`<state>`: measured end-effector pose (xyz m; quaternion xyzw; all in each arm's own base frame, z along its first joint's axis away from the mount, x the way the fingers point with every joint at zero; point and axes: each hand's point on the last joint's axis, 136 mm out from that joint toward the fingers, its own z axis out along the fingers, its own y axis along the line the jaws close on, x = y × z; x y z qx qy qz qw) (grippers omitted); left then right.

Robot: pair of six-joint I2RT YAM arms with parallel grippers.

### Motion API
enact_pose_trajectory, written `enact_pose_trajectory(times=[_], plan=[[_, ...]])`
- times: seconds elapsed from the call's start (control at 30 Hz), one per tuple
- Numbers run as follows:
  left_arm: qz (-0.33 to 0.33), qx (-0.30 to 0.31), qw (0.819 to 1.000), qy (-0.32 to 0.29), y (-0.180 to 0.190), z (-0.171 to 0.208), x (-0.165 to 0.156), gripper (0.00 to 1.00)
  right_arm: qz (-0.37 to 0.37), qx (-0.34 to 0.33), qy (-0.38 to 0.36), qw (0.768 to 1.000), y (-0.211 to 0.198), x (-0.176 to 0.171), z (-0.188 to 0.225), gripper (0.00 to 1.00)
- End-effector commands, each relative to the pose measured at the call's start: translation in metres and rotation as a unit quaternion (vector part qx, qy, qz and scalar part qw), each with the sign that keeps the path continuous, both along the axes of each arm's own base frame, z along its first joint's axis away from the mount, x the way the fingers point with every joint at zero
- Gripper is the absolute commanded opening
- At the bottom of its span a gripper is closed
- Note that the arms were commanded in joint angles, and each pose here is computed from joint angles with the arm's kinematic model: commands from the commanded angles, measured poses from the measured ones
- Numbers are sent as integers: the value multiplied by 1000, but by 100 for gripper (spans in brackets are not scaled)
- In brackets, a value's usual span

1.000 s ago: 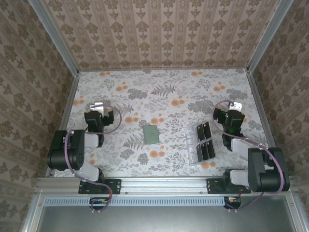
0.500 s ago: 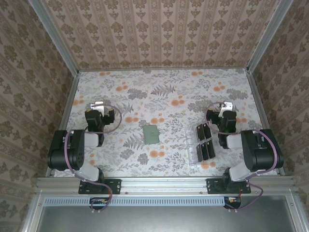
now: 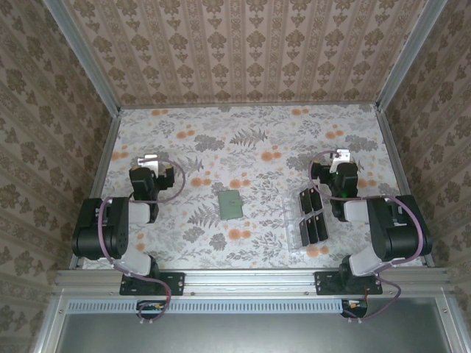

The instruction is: Put the credit cards into the card holder

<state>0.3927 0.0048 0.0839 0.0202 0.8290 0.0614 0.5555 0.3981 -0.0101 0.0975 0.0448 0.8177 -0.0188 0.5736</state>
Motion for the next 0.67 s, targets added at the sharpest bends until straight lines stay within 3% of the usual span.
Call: enact_pose_trajectory(times=[0.0, 0.63], plan=[[-2, -7, 1000, -16, 0, 10, 8, 100, 0, -9, 1, 1000, 0, 1, 1, 100], [1, 0, 1000, -23, 0, 12, 6, 100, 4, -9, 0, 1000, 1, 1, 1, 100]])
